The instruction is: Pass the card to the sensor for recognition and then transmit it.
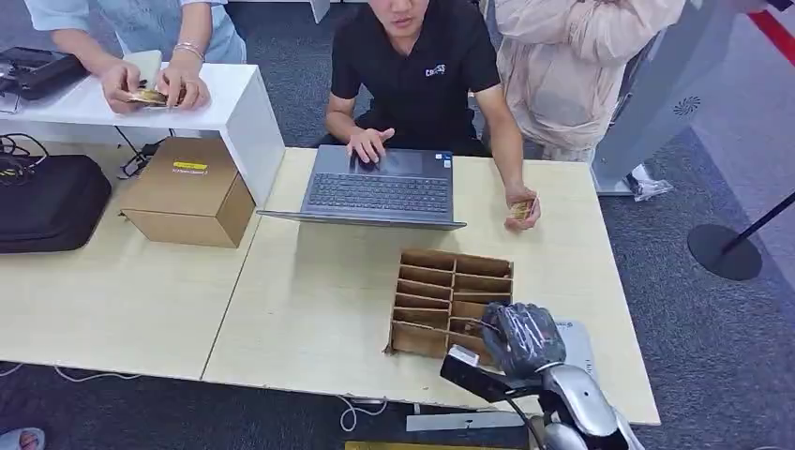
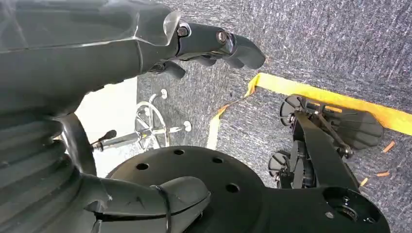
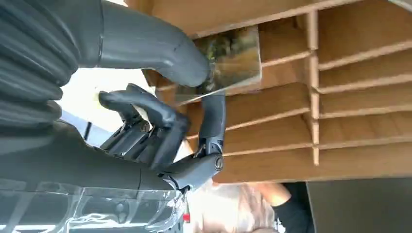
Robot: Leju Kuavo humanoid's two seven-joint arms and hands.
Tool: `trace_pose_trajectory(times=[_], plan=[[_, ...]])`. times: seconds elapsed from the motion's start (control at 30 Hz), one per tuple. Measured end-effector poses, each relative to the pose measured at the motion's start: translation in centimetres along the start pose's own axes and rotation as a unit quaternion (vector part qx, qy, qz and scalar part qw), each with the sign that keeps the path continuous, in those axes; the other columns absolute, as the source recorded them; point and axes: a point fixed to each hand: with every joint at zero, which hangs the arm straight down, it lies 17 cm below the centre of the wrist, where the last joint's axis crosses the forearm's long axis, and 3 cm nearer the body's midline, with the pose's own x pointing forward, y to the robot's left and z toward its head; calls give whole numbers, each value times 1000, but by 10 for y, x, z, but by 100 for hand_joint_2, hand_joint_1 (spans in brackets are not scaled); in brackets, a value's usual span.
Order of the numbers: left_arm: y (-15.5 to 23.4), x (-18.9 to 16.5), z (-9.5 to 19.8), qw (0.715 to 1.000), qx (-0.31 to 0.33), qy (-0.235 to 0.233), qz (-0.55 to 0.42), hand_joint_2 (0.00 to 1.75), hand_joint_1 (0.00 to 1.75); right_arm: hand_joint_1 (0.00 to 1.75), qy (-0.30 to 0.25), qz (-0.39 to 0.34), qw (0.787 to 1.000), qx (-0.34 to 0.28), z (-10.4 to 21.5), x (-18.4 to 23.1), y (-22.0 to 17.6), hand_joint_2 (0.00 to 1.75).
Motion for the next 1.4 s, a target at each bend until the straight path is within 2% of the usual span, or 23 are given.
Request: trace_pose_trajectory(times=[0.17,0.33,0.7,0.9,1.1,1.4], plan=[[0,0,0,1000,0,0,1,175,0,175,-46,-79,996,-10,4,12,-19,175],[1,0,0,1000,1,-1,1,175,0,175,-78,-120,988,-48,6,16,-56,175],[0,2,0,1000,0,-7,7,175,0,175,-121,-135,977,-109,-11,16,-124,175],[-1,5,0,1000,-1,-8,4,175,0,175,-132,-120,972,-152,-44,20,-181,175],[-3,10,0,1000,-3,-13,-7,175,0,175,-99,-91,972,-192,-97,14,-248,175],[-5,10,0,1000,-4,-11,-26,175,0,175,-55,-66,977,-193,-156,14,-296,175]])
